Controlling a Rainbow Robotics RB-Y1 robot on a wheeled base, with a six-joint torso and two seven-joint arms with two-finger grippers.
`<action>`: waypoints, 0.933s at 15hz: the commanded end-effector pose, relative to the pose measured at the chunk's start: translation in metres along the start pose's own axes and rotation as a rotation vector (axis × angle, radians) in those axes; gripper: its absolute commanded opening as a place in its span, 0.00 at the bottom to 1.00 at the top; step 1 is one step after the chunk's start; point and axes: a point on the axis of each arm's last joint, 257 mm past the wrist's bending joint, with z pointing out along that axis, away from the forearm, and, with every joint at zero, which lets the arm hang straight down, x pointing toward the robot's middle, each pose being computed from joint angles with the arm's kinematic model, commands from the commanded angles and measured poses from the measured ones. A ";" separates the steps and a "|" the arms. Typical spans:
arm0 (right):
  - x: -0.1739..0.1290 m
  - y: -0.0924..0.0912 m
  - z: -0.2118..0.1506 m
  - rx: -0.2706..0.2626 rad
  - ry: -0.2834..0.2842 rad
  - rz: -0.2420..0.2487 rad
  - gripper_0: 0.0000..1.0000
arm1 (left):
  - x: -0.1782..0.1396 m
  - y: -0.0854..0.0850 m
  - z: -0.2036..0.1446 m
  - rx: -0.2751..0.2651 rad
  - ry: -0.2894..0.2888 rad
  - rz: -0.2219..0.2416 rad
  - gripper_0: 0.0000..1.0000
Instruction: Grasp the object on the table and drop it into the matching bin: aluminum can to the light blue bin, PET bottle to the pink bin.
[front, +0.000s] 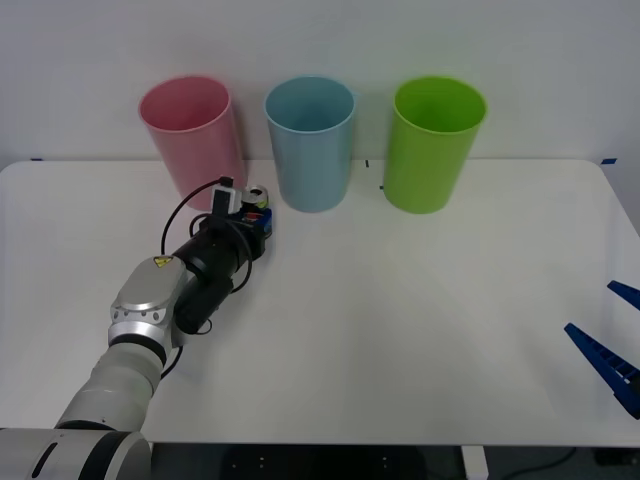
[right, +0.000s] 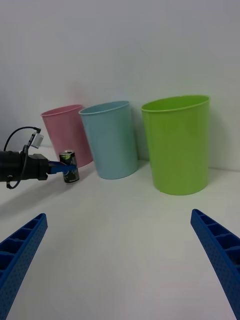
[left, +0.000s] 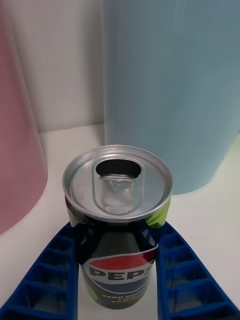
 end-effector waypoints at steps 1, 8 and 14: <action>0.000 0.000 0.000 0.000 0.000 0.000 1.00 | 0.000 0.000 0.000 0.001 0.000 -0.004 0.00; 0.000 0.000 0.000 0.000 0.000 0.000 1.00 | 0.003 -0.001 -0.003 0.012 -0.004 -0.023 0.00; 0.000 0.000 0.000 0.000 0.000 0.000 1.00 | -0.013 0.001 -0.024 0.069 -0.068 -0.032 0.00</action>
